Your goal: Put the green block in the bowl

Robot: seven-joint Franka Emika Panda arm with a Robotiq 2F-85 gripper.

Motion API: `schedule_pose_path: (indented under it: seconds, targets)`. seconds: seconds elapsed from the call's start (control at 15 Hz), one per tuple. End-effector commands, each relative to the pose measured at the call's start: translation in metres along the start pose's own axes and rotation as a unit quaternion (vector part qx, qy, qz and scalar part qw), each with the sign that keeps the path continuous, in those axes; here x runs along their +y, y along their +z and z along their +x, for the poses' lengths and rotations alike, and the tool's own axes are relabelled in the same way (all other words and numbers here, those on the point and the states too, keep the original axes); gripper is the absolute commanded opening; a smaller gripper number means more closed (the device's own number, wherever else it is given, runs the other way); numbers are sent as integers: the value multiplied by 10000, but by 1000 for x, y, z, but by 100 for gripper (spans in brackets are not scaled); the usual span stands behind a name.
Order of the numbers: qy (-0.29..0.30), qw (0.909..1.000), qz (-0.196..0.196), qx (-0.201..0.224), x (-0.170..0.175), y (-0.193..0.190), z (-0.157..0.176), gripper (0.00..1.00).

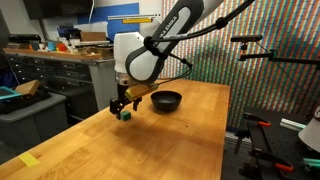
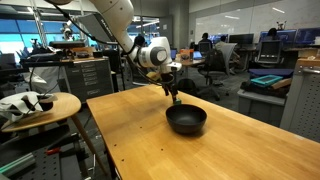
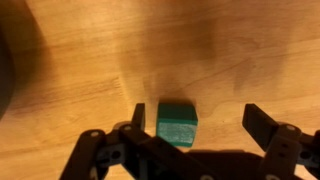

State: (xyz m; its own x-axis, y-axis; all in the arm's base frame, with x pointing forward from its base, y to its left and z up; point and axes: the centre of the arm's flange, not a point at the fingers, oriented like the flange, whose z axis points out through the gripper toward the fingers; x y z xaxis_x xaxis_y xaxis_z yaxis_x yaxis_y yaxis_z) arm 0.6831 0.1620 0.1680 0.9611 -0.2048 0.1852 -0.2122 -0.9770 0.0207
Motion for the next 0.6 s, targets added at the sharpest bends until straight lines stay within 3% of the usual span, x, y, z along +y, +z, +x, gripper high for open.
schedule_pose_path:
  seconds: [0.0, 0.07, 0.13, 0.2, 0.53]
  targets:
    - [-63, 9999, -53, 120, -3, 16, 32, 100]
    - [-70, 9999, -52, 116, -2, 17, 34, 100]
    - [-69, 9999, -39, 101, -1, 19, 35, 75]
    - [-96, 9999, -32, 82, 1, 18, 36, 73]
    - [-215, 9997, -10, 85, 0, 11, 39, 33]
